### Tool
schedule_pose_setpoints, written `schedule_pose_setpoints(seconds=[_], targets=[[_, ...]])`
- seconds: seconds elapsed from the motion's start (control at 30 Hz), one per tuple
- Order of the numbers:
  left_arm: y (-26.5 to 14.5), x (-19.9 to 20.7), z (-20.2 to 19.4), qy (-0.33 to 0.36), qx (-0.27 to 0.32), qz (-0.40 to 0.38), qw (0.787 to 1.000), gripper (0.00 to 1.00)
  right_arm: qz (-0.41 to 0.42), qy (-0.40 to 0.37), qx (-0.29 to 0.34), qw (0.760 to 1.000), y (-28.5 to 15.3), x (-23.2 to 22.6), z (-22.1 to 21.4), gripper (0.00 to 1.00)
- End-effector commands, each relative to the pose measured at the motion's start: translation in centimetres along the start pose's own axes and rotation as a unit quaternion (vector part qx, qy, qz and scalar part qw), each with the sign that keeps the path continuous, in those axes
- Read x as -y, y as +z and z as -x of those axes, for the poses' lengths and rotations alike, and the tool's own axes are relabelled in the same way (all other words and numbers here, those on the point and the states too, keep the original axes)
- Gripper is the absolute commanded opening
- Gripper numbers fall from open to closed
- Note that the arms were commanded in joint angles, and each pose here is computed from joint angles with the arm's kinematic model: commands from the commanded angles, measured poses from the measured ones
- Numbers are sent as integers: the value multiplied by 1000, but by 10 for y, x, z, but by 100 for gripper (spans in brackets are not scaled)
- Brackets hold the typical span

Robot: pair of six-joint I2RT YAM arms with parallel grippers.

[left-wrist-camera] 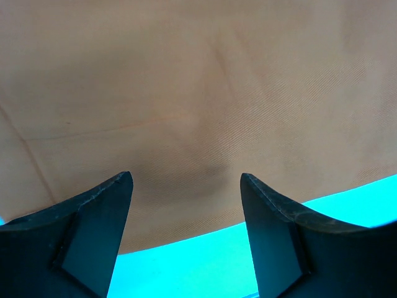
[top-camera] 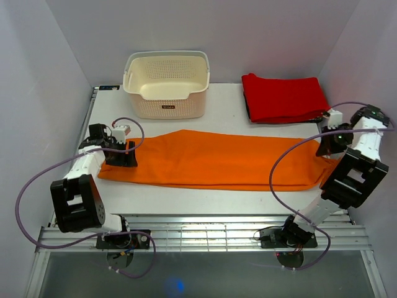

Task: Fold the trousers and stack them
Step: Fold the trousers

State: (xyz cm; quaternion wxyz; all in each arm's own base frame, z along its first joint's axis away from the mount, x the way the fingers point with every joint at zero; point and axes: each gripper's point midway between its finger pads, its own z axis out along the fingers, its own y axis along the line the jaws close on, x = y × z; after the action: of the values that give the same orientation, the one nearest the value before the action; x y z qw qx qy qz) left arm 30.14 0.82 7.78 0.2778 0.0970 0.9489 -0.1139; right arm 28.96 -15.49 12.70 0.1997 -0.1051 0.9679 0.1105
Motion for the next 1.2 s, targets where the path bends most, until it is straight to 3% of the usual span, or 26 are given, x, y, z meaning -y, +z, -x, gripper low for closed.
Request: schedule_pose_setpoints(seconds=[0.0,0.1,0.23,0.33,0.53,0.8,0.97,1.17], targets=[[14,1,-25,-14,-37,-10,999,80,108,-45,65,991,-4,-96,43,8],[24,-1,-33,-23,-55,-16,998,78,155,-93,90,979,2,-156,72,8],[33,-4,-34,-29,-62,-18,997,76,222,-90,118,964,14,-228,95,8],[34,-4,-32,-31,-60,-18,998,76,286,-105,112,946,35,-291,95,8],[35,-1,-40,-35,-62,-19,997,83,362,-110,115,919,67,-371,88,8],[38,-2,-42,-44,-67,-20,997,94,388,-122,89,909,93,-435,78,8],[38,-2,-40,-44,-66,-19,997,96,395,-123,112,903,99,-461,86,8],[38,-2,-40,-44,-66,-19,997,98,398,-137,91,903,114,-489,81,8]])
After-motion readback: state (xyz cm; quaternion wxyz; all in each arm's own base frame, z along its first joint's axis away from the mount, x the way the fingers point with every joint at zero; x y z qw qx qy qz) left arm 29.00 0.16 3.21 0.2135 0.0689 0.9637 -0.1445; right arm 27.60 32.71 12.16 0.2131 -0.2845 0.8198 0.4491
